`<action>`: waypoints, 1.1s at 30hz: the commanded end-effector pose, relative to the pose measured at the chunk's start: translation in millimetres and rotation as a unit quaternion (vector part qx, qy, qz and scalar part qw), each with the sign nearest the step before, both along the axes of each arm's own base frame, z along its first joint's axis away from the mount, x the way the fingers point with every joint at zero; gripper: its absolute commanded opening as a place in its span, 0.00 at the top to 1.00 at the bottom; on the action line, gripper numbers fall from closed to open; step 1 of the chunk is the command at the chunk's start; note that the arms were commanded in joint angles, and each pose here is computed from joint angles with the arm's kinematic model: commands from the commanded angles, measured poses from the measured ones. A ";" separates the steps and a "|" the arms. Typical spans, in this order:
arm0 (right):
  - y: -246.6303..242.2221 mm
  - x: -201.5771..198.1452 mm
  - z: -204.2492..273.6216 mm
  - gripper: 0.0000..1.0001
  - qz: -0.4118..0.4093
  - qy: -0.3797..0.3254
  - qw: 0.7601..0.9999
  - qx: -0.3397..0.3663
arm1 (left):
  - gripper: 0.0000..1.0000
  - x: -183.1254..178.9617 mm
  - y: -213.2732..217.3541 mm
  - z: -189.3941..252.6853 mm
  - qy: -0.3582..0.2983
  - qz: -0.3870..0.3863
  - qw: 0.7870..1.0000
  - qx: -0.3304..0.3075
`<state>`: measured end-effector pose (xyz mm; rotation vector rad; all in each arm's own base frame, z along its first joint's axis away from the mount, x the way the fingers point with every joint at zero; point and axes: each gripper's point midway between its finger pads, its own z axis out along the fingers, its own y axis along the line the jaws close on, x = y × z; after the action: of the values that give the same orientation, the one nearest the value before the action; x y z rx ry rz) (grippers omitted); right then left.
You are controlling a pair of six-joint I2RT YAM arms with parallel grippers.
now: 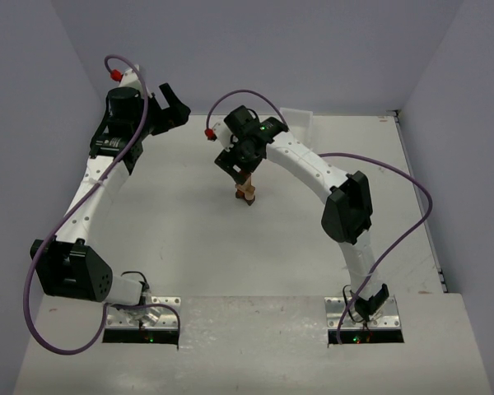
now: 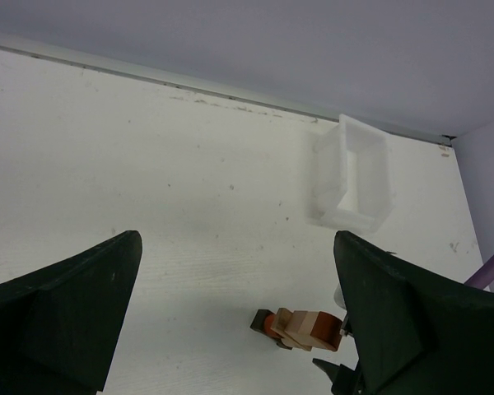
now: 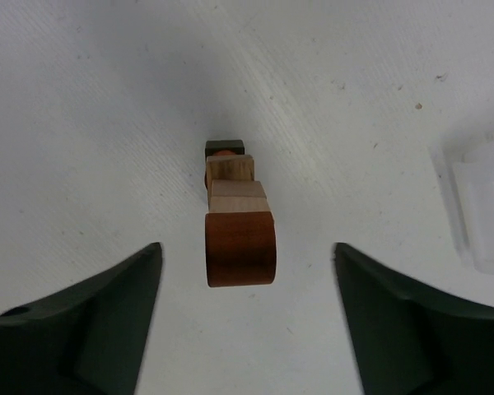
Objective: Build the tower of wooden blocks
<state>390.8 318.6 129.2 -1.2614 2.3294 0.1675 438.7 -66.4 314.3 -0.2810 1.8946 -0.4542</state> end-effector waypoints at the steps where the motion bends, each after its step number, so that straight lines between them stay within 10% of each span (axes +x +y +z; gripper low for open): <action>1: 4.6 12.7 44.5 0.04 -0.016 -0.059 0.997 0.045 | 0.00 2.0 3.4 7.9 -0.016 0.001 1.000 0.000; 11: -88.3 25.5 136.3 0.01 -0.194 -0.146 0.960 0.138 | 0.00 2.2 15.0 9.6 -0.008 0.034 0.999 0.009; 19: -281.9 3.8 85.4 0.01 -0.514 -0.146 0.837 0.115 | 0.00 12.4 49.1 -9.2 0.028 0.116 0.993 0.021; 33: -304.5 -12.8 79.4 0.01 -0.546 -0.244 0.782 0.174 | 0.00 20.1 68.4 -17.2 0.040 0.153 0.987 0.020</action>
<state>353.5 16.5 163.2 0.2574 2.2702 -0.1643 450.4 -5.2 262.3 -0.5495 1.9952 -0.2064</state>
